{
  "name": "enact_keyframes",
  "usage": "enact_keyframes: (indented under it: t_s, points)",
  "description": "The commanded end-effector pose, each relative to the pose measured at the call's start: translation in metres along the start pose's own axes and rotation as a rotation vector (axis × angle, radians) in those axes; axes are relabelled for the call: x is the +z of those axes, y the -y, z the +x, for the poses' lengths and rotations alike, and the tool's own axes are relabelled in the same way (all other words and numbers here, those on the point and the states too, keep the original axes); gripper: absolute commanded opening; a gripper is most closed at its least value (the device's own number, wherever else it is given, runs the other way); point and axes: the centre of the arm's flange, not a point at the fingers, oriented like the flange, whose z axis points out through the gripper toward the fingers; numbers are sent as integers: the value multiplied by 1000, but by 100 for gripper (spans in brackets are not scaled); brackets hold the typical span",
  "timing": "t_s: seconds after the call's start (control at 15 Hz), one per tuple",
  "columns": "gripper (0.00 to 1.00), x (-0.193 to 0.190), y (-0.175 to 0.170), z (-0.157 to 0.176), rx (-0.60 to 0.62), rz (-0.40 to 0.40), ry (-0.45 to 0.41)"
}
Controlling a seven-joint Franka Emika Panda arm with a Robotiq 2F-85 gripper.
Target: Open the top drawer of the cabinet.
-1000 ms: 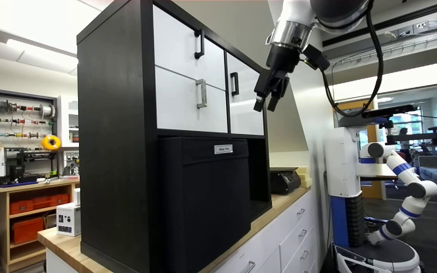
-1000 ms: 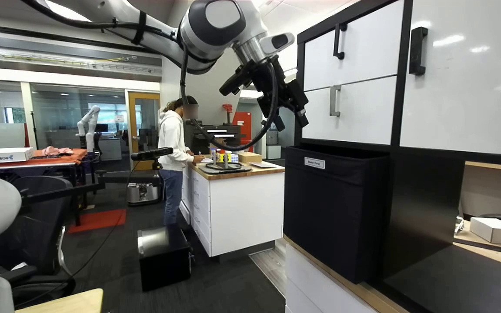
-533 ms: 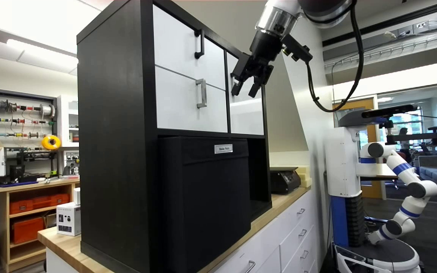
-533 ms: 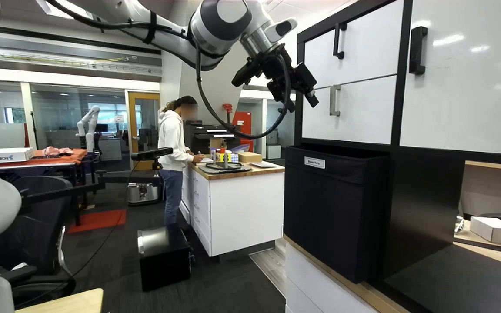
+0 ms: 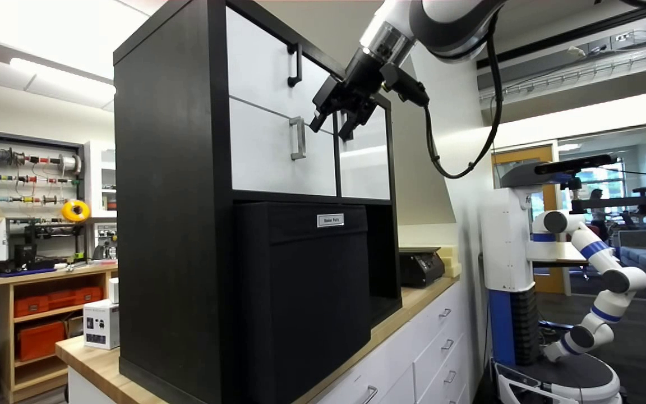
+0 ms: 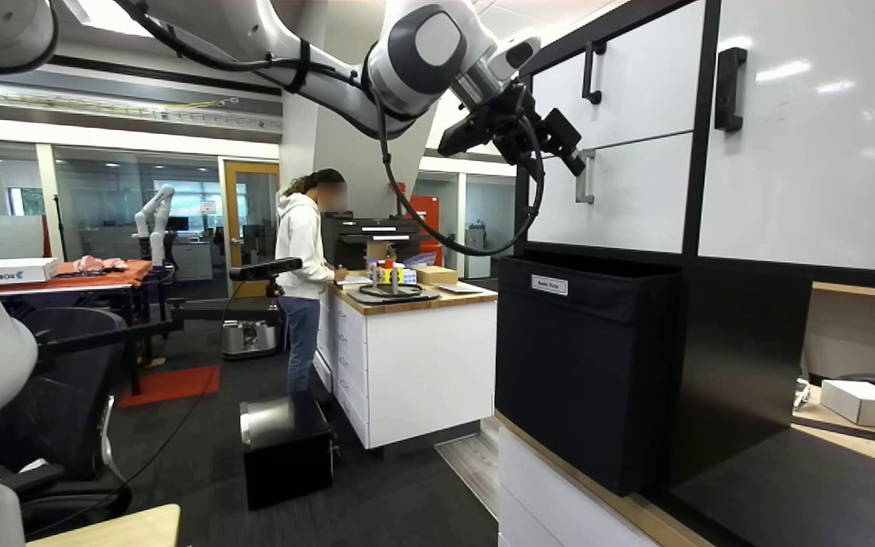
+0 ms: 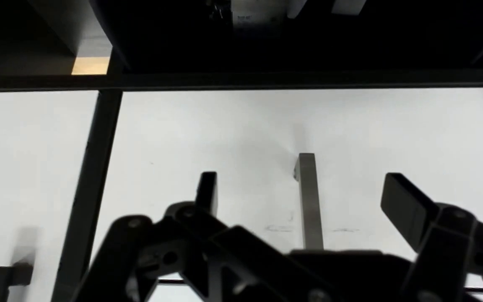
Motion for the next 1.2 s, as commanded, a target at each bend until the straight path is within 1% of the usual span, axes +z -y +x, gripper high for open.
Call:
enact_keyframes:
  t_s: [0.0,0.2,0.27,0.4,0.47,0.6,1.0,1.13]
  points:
    - [100,14,5,15,13,10,-69]
    - [100,23,7,19,19,24,-86]
    - [78,24,7,20,19,27,-94]
    - [68,28,7,22,9,32,-115]
    - [60,30,6,23,6,33,-126]
    - [46,33,6,23,11,38,-139]
    - [8,33,6,22,14,51,-151]
    - [5,31,8,22,12,54,-155]
